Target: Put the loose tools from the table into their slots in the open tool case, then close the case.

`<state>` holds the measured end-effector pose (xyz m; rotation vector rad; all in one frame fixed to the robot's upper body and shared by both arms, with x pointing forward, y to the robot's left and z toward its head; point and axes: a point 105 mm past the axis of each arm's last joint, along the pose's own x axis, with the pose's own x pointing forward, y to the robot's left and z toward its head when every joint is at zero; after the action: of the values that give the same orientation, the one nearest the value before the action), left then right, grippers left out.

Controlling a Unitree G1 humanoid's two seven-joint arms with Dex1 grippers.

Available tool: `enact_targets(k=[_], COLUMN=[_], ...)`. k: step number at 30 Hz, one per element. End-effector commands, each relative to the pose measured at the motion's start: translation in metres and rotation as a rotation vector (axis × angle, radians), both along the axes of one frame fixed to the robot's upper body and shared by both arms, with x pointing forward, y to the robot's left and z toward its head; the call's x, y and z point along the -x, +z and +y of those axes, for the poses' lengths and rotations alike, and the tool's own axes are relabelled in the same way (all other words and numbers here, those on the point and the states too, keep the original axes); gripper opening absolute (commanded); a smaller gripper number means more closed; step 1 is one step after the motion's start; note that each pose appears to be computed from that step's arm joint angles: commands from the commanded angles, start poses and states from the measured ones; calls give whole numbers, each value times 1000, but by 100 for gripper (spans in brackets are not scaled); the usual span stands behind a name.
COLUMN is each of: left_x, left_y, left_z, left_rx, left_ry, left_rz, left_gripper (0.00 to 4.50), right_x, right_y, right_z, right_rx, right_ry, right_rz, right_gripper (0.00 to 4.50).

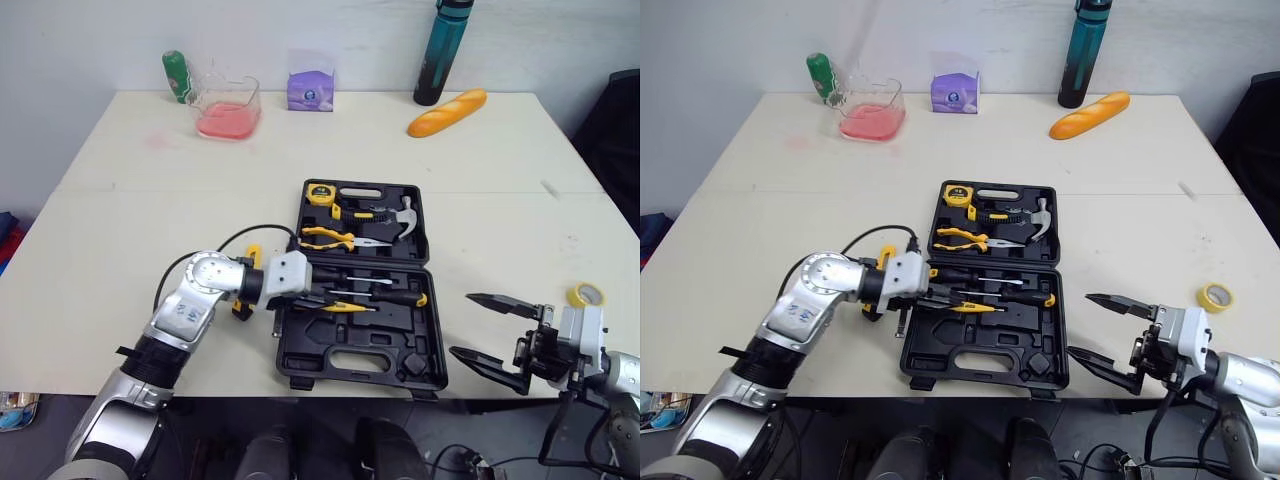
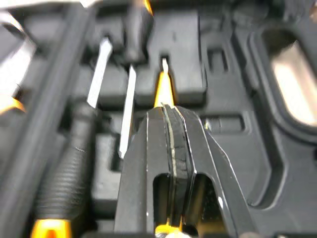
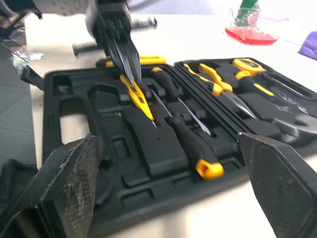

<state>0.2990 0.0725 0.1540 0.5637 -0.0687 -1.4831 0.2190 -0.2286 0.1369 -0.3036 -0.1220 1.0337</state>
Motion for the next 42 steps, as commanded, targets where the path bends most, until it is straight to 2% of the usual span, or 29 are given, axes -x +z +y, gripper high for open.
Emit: enact_targets(k=[1,3,5,9,10,18,22,30,34,42], left_x=[7,7,5,11,15,50,80,118,119,108], left_y=[30,35,36,22,20,10,0,-12,-14,-6], left_z=[29,47,67,149,163,252,308,354,353,337], left_rx=[68,83,97,85,99,134,149,156,154,171], left_ry=[27,95,183,535,604,1028,1300,1551,1550,1486], left_rz=[-67,-68,-79,-53,-48,-42,-51,-53,-46,-54], left_gripper=[66,134,235,426,442,442,442,442,442,442], right_x=[4,7,8,15,17,47,76,122,132,118], right_y=[1,-2,-2,0,2,-1,-8,-33,-42,-45], right_z=[-33,-50,-66,-127,-138,-215,-249,-278,-293,-278], right_rx=[46,67,77,87,76,103,95,154,197,161], right_ry=[-75,-116,-174,-429,-481,-841,-1046,-1286,-1423,-1294], right_rz=[-29,-29,-45,-79,-87,-66,-20,115,187,179], right_gripper=[450,450,450,450,450,450,450,450,450,450])
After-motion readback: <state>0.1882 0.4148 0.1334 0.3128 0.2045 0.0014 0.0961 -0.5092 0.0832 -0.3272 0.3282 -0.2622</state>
